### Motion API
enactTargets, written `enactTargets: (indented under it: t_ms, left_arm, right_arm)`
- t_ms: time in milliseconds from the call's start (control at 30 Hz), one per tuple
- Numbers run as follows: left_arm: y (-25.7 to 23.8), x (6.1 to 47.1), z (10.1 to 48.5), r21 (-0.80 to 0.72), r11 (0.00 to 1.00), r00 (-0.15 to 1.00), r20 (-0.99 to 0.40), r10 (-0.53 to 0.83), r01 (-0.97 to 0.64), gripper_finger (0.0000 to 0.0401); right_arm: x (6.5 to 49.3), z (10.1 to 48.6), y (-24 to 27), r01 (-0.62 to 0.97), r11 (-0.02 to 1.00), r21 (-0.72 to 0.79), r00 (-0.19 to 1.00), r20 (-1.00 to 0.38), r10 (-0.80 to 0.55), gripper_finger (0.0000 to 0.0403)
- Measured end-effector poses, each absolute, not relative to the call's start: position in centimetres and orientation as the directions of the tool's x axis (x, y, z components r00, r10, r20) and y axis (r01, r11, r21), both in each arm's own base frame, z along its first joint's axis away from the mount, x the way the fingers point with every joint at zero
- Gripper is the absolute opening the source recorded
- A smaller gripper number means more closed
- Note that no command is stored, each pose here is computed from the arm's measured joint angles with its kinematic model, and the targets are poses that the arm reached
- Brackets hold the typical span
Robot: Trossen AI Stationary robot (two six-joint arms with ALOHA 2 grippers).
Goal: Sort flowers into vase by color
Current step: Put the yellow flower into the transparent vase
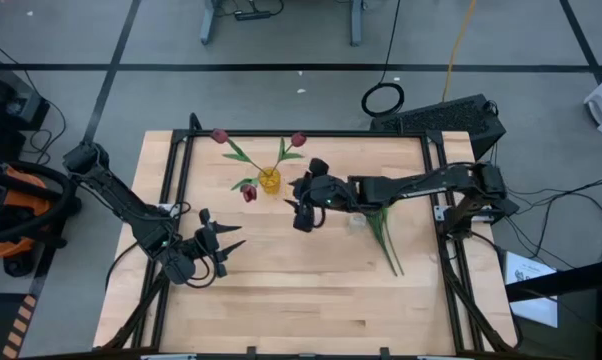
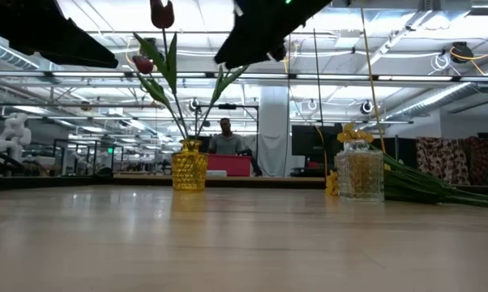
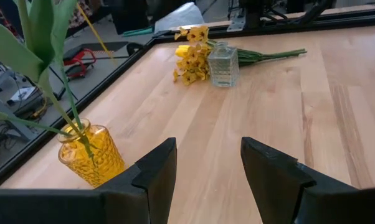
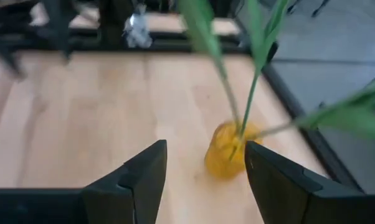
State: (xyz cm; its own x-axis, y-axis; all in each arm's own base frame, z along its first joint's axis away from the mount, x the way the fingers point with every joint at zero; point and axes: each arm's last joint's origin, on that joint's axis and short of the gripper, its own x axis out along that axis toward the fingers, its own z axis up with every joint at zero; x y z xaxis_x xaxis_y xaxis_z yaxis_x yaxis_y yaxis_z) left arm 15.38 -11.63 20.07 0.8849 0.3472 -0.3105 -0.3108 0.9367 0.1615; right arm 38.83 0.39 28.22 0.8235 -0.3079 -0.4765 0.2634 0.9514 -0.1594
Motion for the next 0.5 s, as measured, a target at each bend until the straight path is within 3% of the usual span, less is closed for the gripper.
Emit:
enactTargets:
  t_ms: [300,500]
  left_arm:
    - [-11.8,15.5,20.4,0.121,0.942,0.895,-0.296,0.334,-0.312,0.0187]
    - [-12.0,15.7,20.6,0.081,0.951,0.907,-0.287,0.309,-0.298,0.0187]
  right_arm:
    - [34.3,28.0,5.1,0.271,0.96,-0.068,0.647,-0.726,-0.234,0.0208]
    - [31.5,26.6,9.3,0.339,0.931,-0.133,0.528,-0.792,-0.306,0.0208]
